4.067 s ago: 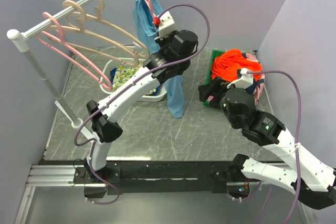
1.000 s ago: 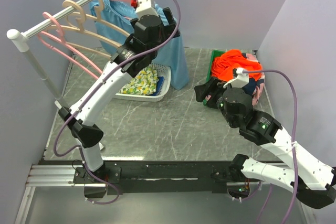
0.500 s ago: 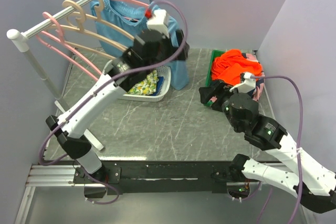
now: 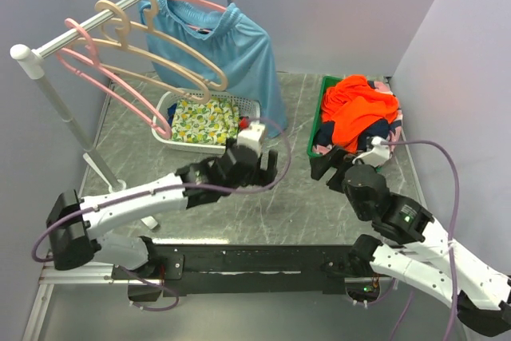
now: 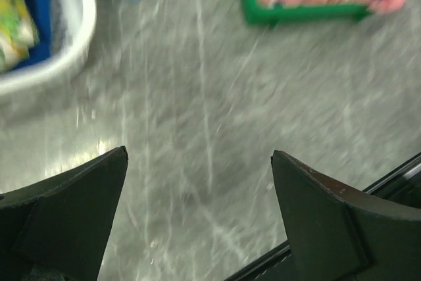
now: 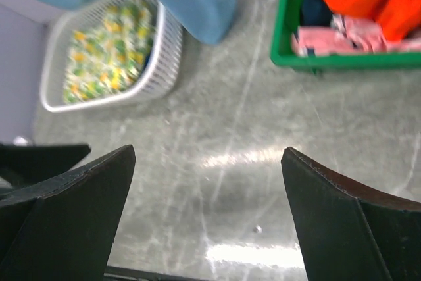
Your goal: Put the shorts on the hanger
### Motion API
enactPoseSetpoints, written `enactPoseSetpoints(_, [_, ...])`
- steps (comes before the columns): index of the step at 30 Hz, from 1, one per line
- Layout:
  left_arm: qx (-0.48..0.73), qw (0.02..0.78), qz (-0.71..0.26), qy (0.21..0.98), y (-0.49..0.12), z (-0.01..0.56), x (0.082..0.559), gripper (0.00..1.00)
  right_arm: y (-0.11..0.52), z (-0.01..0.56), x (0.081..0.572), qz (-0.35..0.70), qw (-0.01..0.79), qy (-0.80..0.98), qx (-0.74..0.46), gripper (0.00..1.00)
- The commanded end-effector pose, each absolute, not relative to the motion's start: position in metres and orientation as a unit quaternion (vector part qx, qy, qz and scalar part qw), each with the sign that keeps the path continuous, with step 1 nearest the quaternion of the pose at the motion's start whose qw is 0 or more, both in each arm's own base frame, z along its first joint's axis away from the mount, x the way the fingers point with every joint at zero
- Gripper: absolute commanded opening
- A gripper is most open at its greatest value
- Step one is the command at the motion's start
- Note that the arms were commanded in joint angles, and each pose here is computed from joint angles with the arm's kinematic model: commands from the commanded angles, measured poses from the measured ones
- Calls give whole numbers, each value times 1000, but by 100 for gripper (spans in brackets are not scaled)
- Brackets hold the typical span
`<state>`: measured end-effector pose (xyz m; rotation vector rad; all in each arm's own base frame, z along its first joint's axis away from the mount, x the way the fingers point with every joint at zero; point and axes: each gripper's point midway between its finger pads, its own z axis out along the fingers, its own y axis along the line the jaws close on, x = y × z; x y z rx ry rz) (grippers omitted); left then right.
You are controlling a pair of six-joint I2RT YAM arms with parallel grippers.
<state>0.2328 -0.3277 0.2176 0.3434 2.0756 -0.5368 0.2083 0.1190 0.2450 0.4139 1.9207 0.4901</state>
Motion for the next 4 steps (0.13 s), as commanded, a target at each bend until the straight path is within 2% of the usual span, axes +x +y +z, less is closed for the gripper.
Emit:
enactPoseSetpoints(1, [79,495,-266,823,-323,213,230,96,120,233,207,208,514,808,198,100])
enactPoseSetpoints(4, [63,483,-258,835,-317,192,228,97,117,230,207,198,513,810,206,100])
